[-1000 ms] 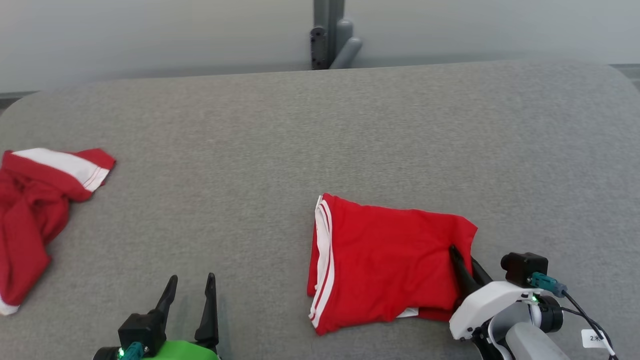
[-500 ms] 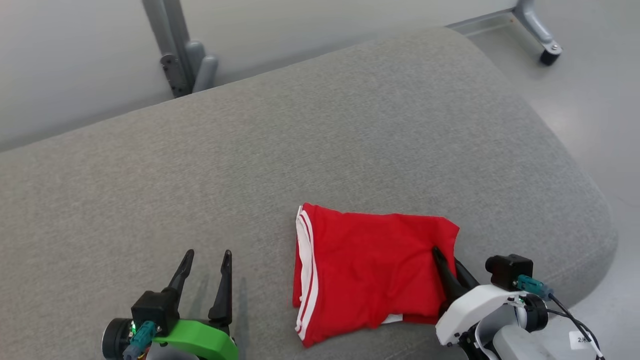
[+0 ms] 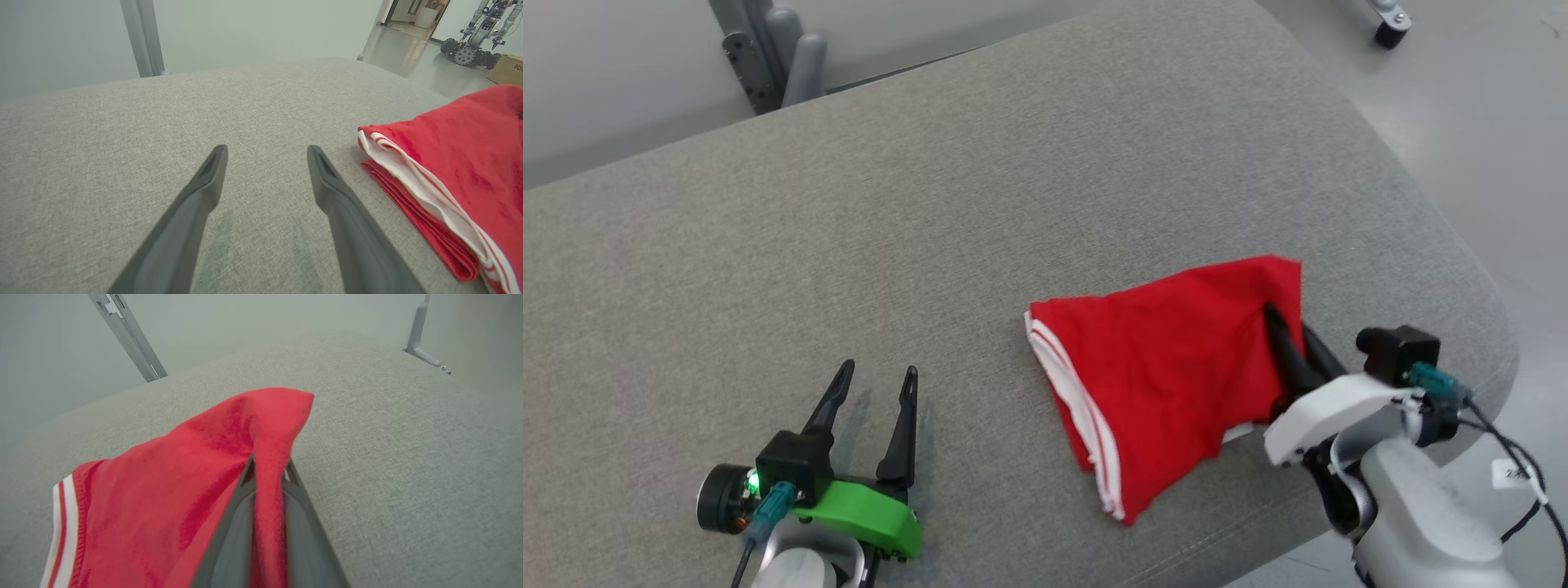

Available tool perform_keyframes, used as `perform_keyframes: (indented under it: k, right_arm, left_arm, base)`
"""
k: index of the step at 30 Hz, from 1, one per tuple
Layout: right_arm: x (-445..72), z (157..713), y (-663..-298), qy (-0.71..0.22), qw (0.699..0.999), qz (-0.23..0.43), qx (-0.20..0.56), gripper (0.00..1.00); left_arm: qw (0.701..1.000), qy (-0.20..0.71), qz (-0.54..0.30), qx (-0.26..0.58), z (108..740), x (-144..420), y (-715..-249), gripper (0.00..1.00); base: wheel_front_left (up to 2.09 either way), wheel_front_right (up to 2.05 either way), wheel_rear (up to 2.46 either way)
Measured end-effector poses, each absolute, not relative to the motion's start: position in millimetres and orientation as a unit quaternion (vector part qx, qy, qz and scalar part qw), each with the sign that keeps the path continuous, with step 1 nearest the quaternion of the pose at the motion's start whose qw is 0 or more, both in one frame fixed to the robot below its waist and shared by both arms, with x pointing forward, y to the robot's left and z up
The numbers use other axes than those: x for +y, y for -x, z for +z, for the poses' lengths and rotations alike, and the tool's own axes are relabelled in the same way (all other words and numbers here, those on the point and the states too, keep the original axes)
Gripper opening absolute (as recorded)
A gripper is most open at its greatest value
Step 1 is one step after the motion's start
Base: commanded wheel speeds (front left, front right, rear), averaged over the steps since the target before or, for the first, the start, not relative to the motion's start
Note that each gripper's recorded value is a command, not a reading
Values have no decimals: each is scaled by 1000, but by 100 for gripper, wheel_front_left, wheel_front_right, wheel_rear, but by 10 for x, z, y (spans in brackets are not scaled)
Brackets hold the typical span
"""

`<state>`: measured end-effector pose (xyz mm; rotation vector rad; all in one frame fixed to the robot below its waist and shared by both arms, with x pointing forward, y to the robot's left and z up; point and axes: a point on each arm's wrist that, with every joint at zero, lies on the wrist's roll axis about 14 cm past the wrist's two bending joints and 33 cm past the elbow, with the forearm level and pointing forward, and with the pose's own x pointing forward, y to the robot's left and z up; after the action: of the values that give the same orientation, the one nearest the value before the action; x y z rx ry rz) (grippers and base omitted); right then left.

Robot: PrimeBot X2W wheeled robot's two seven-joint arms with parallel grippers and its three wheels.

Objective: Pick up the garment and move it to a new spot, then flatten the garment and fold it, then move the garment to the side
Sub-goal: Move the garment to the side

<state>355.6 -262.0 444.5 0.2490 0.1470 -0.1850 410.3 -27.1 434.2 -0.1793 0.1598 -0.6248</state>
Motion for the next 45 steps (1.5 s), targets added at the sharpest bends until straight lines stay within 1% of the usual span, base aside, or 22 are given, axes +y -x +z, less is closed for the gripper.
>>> perform_keyframes:
  k: [4,8,11,14,19,24,26,27,28,31,35,37,40,41,42,45]
  right_arm:
    - [-2847,4631,-3902,-85,991,-92,55,0]
    - [-3068,4795,-4339,-52,993,-97,40,0]
    - [-3295,4870,-4662,-32,992,-115,35,0]
    - [-3549,4841,-4890,-8,989,-140,45,0]
    - [-3924,4612,-5069,29,979,-182,82,0]
    - [-4219,4393,-5084,62,967,-219,112,0]
    - [-4284,4214,-5042,65,961,-235,133,0]
    - [-4302,4177,-5027,71,959,-238,139,82]
    - [-4319,4170,-5021,73,957,-243,139,100]
    - [-4290,4303,-5074,79,959,-247,114,100]
    - [-4056,4618,-5224,81,970,-220,59,100]
    - [-3854,4733,-5256,91,977,-187,41,100]
    - [-3442,4813,-5247,72,988,-138,18,100]
    - [-3442,4813,-5247,72,988,-138,18,100]
    - [-3142,4837,-5198,50,993,-104,7,100]
    - [-2792,4877,-5066,31,998,-63,-3,100]
  left_arm:
    - [951,77,-293,62,4392,-161,-4236,100]
    - [960,66,-265,57,4365,61,-4352,100]
    - [968,57,-237,59,4293,290,-4429,100]
    - [974,50,-208,69,4184,522,-4464,100]
    - [981,42,-163,93,3980,864,-4460,100]
    - [983,30,-143,108,3850,1036,-4436,100]
    - [983,28,-135,117,3777,1102,-4428,100]
    - [984,28,-133,119,3765,1116,-4430,100]
    - [984,27,-132,119,3758,1125,-4431,100]
    - [984,28,-132,118,3772,1124,-4433,100]
    - [985,28,-128,108,3861,1143,-4435,100]
    - [986,30,-124,103,3925,1156,-4421,100]
    - [987,32,-119,99,3999,1169,-4352,100]
    - [987,32,-119,99,3999,1169,-4352,100]
    - [988,35,-113,97,4044,1194,-4288,100]
    - [990,43,-100,90,4134,1225,-4223,100]
  base:
    - [0,0,0]
    - [0,0,0]
    - [0,0,0]
    - [0,0,0]
    - [0,0,0]
    - [0,0,0]
    - [0,0,0]
    - [0,0,0]
    - [0,0,0]
    - [0,0,0]
    - [0,0,0]
    - [0,0,0]
    - [0,0,0]
    - [0,0,0]
    - [0,0,0]
    - [0,0,0]
